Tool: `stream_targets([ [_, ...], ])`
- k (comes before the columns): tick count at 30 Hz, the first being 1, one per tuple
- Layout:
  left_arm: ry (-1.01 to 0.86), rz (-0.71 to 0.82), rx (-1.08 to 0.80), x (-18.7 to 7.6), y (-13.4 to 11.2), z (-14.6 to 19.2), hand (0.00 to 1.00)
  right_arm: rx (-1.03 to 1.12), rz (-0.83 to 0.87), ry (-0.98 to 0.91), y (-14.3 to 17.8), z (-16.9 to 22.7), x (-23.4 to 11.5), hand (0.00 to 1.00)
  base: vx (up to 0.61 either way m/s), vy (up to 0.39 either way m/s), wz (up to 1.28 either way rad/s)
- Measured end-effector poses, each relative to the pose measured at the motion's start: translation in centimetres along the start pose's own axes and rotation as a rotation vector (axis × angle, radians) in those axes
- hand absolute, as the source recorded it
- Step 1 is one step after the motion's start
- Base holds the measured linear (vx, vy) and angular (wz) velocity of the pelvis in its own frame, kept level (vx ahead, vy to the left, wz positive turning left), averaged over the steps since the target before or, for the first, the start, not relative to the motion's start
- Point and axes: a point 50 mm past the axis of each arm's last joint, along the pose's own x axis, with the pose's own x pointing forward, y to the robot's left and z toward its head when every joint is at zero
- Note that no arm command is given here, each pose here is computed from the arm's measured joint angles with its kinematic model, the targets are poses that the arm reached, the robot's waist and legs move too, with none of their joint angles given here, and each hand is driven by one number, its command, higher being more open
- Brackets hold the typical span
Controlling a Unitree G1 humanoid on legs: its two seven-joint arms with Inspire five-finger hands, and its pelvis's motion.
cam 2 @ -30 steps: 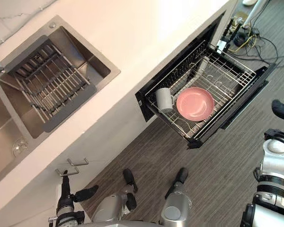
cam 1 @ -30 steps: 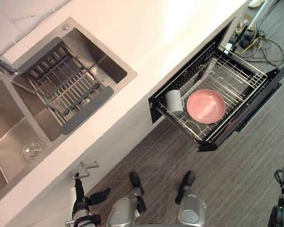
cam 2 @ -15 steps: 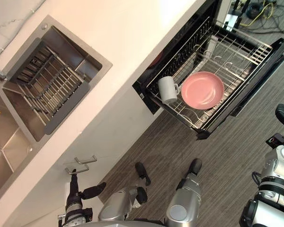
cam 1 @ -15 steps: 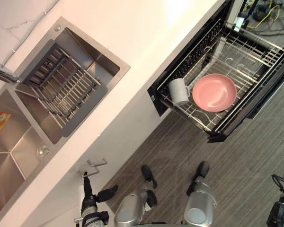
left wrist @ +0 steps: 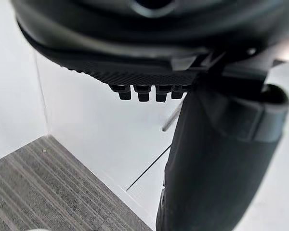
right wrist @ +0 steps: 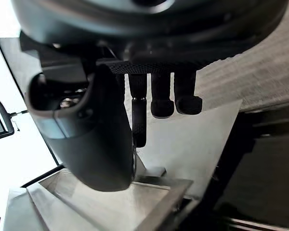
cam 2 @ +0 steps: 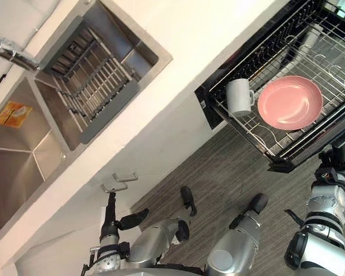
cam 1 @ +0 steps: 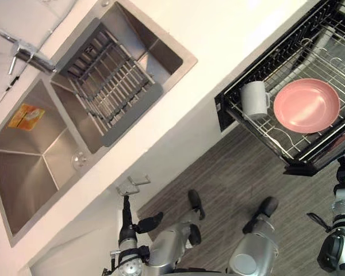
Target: Walk over to the sink, pick up the cup, carry it to the dishwasher, place the cup inside the dishwasher, then close the dishwasher door
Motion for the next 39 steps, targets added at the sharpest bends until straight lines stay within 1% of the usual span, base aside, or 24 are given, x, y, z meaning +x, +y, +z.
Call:
stream_targets([
  [2, 0.001, -0.002, -0.013, -0.1, -0.2, 0.0, 1.00, 0.008, -0.001, -0.014, 0.1, 0.1, 0.1, 0.00, -0.03, -0.009, 0.42],
  [7, 0.011, -0.017, -0.043, -0.3, -0.6, -0.1, 1.00, 0.051, 0.031, -0.012, 2.3, 0.1, 0.6, 0.00, -0.03, -0.024, 0.40],
  [10, 0.016, -0.033, -0.060, -0.5, -0.7, -0.2, 1.00, 0.010, 0.075, 0.019, 5.2, 0.0, 1.3, 0.00, -0.03, -0.053, 0.41],
  [12, 0.012, -0.041, -0.070, -0.5, -0.8, 0.0, 1.00, -0.056, 0.097, 0.021, 6.8, 0.7, 1.6, 0.00, -0.04, -0.054, 0.35],
  [16, 0.003, -0.072, -0.082, -0.4, -1.1, 0.2, 1.00, -0.362, 0.118, 0.011, 11.5, 3.9, 2.6, 0.00, -0.03, -0.068, 0.45],
  [18, 0.004, -0.072, -0.091, -0.4, -1.1, 0.3, 1.00, -0.447, 0.116, 0.007, 12.5, 4.5, 2.7, 0.00, 0.01, -0.086, 0.33],
  [21, 0.005, -0.089, -0.096, -0.4, -1.0, 0.4, 1.00, -0.508, 0.095, 0.001, 14.0, 5.2, 2.7, 0.00, 0.06, -0.105, 0.30],
  [22, 0.006, -0.090, -0.098, -0.4, -1.0, 0.4, 1.00, -0.507, 0.071, 0.000, 13.8, 5.4, 2.7, 0.00, 0.10, -0.140, 0.21],
  [23, 0.008, -0.102, -0.096, -0.4, -1.0, 0.4, 1.00, -0.551, 0.061, -0.003, 13.6, 6.0, 2.8, 0.00, 0.06, -0.093, 0.10],
  [24, 0.011, -0.114, -0.093, -0.3, -1.0, 0.3, 1.00, -0.598, 0.059, -0.013, 14.1, 6.4, 2.8, 0.00, 0.05, -0.081, 0.04],
  [26, 0.010, -0.122, -0.093, -0.3, -1.0, 0.4, 1.00, -0.646, 0.043, -0.018, 14.1, 6.6, 2.8, 0.00, 0.00, -0.064, 0.03],
  [30, 0.006, -0.128, -0.095, -0.3, -0.9, 0.4, 1.00, -0.680, -0.008, -0.024, 14.3, 6.7, 2.8, 0.00, -0.03, -0.065, 0.00],
  [34, 0.008, -0.118, -0.093, -0.2, -0.5, 0.3, 1.00, -0.712, -0.020, -0.030, 14.2, 6.7, 2.8, 0.00, 0.00, -0.092, -0.05],
  [35, 0.009, -0.117, -0.089, -0.2, -0.4, 0.2, 1.00, -0.705, -0.020, -0.024, 14.1, 6.6, 2.8, 1.00, 0.03, -0.120, -0.05],
  [37, 0.011, -0.114, -0.081, -0.1, -0.2, 0.0, 1.00, -0.685, -0.007, -0.006, 13.8, 6.4, 2.8, 1.00, 0.04, -0.102, -0.04],
  [39, 0.030, -0.102, -0.071, -0.2, 0.3, -0.4, 1.00, -0.648, 0.032, 0.004, 12.5, 5.3, 2.9, 1.00, 0.06, -0.092, -0.06],
])
